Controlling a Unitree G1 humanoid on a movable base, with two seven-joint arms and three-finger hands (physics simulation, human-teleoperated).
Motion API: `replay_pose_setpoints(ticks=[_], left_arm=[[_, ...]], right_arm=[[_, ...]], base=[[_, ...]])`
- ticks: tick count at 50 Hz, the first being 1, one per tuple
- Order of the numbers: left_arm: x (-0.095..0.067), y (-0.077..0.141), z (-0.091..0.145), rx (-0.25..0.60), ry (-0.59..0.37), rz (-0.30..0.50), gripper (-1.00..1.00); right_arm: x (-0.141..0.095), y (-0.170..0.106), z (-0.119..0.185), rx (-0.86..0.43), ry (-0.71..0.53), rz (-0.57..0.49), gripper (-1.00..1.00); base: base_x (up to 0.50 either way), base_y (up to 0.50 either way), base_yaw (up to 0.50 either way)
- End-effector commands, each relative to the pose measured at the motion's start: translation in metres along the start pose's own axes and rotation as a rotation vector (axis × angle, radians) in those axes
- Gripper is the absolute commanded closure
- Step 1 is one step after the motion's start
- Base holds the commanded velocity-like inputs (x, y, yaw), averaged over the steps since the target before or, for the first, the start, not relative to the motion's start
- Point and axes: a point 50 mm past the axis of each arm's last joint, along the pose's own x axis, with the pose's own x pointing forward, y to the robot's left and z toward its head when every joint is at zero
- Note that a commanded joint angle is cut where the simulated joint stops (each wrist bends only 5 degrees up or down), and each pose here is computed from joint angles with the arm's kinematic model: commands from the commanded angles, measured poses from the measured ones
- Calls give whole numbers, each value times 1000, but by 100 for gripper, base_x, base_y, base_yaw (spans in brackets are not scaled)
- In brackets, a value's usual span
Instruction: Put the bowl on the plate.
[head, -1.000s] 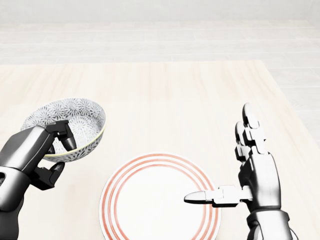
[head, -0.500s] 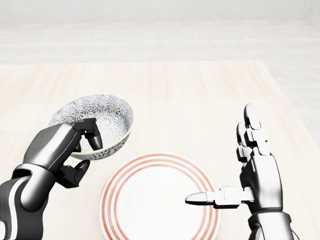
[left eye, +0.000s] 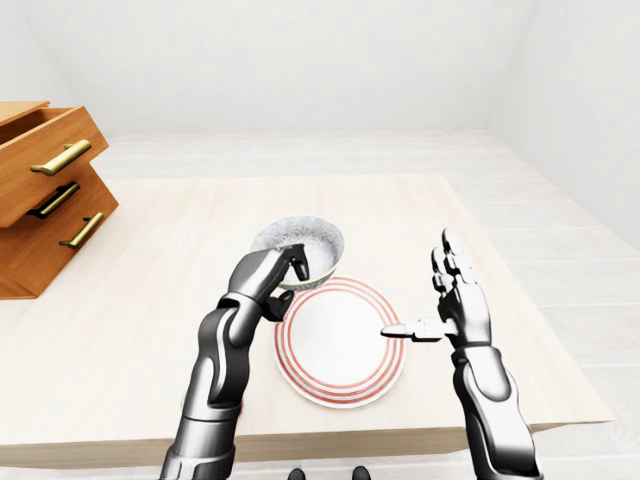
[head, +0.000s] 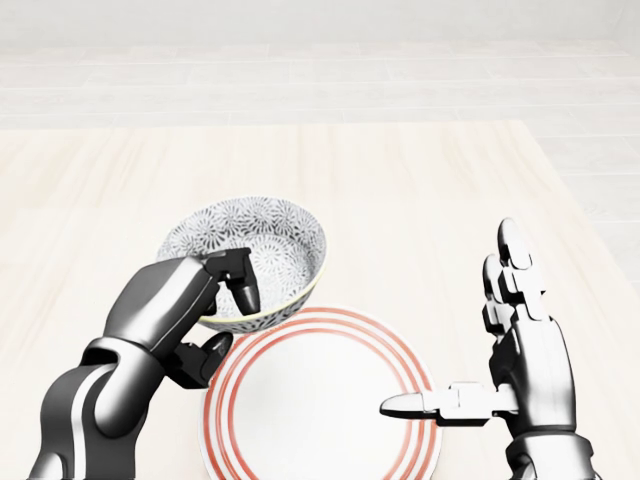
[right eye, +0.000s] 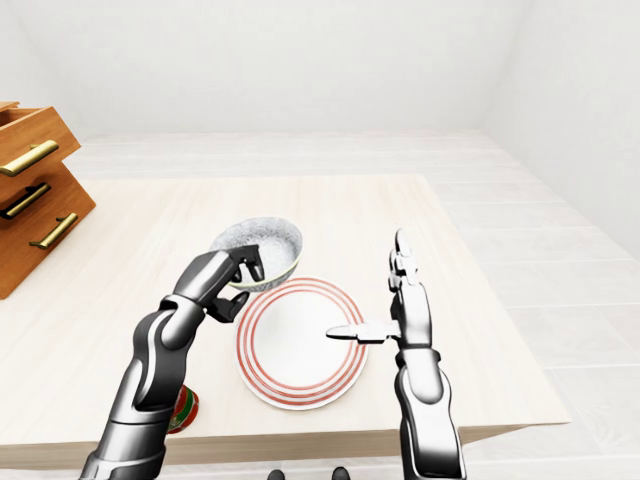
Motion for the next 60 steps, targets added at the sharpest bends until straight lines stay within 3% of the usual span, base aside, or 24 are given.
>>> replay_pose_setpoints(ticks=[1, 19, 60], left_arm=[[-3, -6, 18, -4, -56, 7, 100], [-17, -19, 38, -28, -112, -22, 100], [-27, -52, 38, -34, -123, -100, 100]], right_arm=[[-6, -5, -1, -7, 10, -16, -100], [-6, -8, 2, -13, -3, -20, -100], [-17, -15, -11, -9, 62, -39, -100]], base=[[0, 0, 0], [0, 0, 0], [0, 0, 0]])
